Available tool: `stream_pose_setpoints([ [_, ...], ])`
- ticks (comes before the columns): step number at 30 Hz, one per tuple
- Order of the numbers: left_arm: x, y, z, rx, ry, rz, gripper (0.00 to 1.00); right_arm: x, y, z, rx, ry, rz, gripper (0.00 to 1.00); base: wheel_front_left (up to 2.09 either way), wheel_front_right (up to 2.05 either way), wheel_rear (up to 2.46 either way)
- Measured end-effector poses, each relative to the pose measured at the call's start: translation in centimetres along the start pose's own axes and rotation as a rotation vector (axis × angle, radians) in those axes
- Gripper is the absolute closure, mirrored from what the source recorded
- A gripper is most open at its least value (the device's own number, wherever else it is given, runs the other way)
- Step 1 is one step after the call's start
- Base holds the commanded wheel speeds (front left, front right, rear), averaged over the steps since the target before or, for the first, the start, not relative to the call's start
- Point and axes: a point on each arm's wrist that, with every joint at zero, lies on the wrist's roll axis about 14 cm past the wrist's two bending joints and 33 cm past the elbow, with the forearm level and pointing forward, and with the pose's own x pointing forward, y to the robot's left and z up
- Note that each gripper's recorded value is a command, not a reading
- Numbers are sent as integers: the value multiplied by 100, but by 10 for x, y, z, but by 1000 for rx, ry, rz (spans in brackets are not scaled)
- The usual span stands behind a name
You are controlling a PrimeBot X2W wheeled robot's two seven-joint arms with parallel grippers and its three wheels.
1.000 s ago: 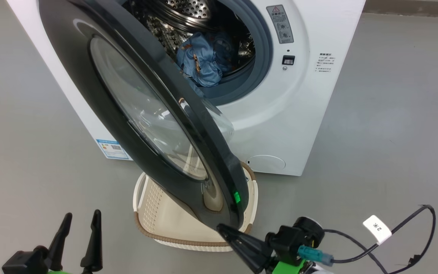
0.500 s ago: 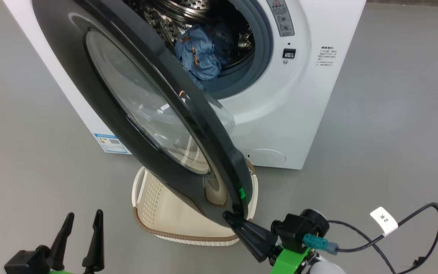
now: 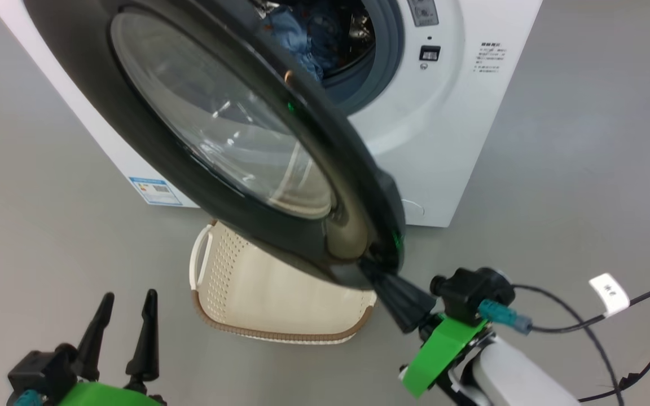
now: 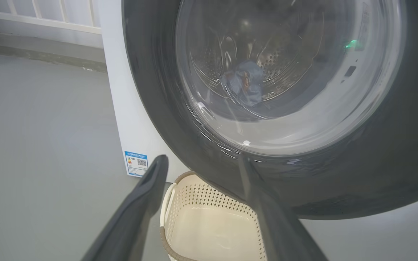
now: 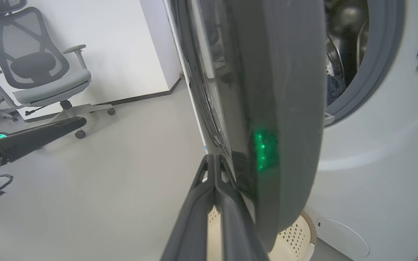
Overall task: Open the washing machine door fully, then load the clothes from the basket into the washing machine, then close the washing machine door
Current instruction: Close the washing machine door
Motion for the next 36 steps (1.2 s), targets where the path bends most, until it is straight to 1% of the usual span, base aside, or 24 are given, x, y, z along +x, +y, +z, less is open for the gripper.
stream_pose_setpoints([
  [9, 11, -2, -4, 3, 10, -7, 0, 14, -33, 15, -21, -46, -62, 100, 0, 0, 0],
  [15, 16, -4, -4, 4, 9, -13, 0, 22, -46, 21, -28, -66, -82, 100, 0, 0, 0],
  [30, 34, -5, -2, -5, -11, -5, 0, 47, -95, 36, -38, -124, -157, 100, 0, 0, 0],
  [36, 41, -7, -2, -7, -12, -8, 0, 60, -112, 43, -64, -145, -176, 100, 0, 0, 0],
])
